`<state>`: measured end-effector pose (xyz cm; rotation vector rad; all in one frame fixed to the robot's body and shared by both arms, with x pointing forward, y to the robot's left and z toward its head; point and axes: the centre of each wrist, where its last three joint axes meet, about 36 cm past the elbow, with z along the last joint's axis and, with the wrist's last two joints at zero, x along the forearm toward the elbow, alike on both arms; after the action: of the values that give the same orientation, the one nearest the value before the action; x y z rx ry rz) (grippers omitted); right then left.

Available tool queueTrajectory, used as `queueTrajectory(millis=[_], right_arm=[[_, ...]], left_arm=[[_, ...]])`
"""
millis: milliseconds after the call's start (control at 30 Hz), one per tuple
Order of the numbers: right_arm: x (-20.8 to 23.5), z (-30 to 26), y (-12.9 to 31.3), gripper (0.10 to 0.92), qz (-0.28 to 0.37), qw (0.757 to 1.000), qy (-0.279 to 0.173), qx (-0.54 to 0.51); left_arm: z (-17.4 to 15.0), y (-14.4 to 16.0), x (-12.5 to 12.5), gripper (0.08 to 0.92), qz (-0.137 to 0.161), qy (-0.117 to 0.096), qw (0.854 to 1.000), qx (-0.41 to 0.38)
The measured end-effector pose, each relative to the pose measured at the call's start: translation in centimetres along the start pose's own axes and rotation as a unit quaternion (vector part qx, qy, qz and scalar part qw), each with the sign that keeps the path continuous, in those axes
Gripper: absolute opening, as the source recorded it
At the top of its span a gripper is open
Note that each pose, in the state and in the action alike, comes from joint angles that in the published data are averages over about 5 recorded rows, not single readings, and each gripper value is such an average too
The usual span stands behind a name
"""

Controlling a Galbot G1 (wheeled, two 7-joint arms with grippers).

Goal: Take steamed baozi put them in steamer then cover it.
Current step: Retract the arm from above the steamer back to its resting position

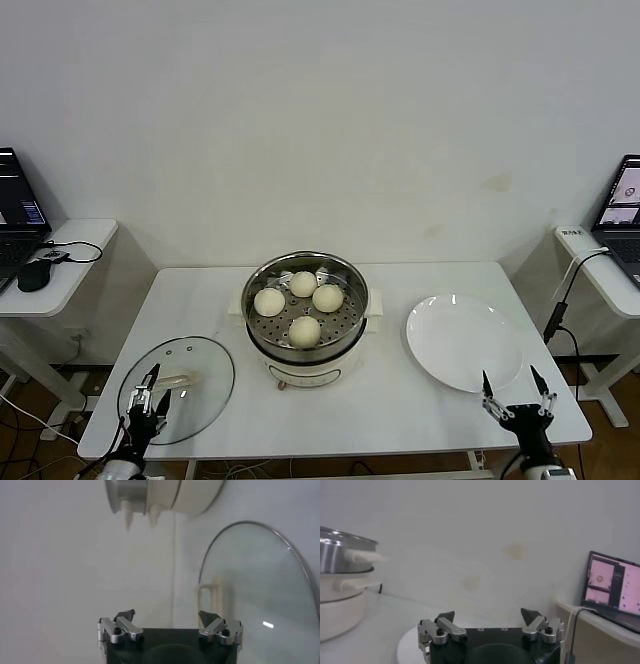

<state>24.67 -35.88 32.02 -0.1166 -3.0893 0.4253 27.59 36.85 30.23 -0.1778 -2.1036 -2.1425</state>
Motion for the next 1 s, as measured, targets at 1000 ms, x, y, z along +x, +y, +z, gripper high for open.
queueTrajectory(millis=[1000], right_arm=[[1.1, 2.1, 0.6, 0.823, 0.001, 1.0, 0.03, 0.008]], left_arm=[[0.7, -0.5, -6.5, 0.823, 0.006, 0.023, 1.0, -0.012]])
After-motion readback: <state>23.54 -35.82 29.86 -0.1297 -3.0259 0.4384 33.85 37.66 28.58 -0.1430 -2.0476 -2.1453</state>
